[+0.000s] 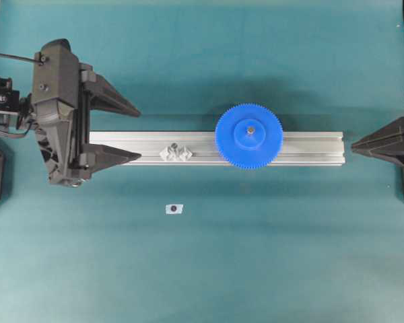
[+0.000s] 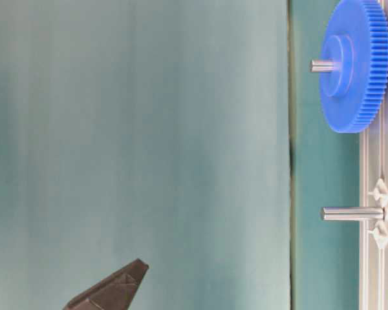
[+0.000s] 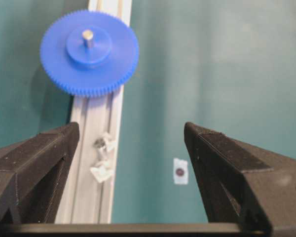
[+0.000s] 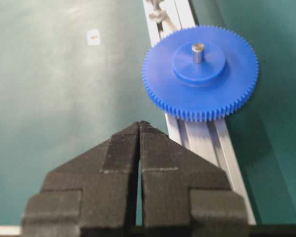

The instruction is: Find the location of the shaft and insert the large gear.

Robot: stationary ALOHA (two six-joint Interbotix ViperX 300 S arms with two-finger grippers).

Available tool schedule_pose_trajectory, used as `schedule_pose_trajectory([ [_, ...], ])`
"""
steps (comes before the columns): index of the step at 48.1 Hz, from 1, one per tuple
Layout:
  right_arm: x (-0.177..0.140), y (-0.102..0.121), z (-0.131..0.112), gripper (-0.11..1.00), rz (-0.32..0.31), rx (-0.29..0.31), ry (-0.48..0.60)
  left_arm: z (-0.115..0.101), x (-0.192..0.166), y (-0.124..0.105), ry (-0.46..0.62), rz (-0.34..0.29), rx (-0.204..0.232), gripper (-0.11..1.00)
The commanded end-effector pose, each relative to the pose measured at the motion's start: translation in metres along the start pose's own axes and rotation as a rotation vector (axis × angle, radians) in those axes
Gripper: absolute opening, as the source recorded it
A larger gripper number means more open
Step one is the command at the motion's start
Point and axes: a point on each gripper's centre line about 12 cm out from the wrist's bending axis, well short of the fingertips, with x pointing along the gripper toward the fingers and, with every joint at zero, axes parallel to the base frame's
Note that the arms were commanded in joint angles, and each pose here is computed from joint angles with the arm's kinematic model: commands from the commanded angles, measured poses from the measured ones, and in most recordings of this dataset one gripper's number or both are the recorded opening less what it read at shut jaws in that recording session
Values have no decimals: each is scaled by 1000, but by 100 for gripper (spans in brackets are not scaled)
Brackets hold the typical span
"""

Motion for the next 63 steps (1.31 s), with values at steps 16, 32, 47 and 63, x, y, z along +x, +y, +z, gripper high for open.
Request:
schedule_pose_trajectory([
  [16, 0, 1, 4, 0, 0, 11, -11, 4, -2, -1, -18, -3, 1, 86],
  [32, 0, 1, 4, 0, 0, 11, -11, 3, -1, -1, -15, -4, -1, 86],
  [47, 0, 0, 4, 0, 0, 11, -11, 1, -1, -1, -12, -3, 1, 86],
  [63, 0, 0, 4, 0, 0, 11, -11, 1, -1, -1, -9, -3, 1, 86],
])
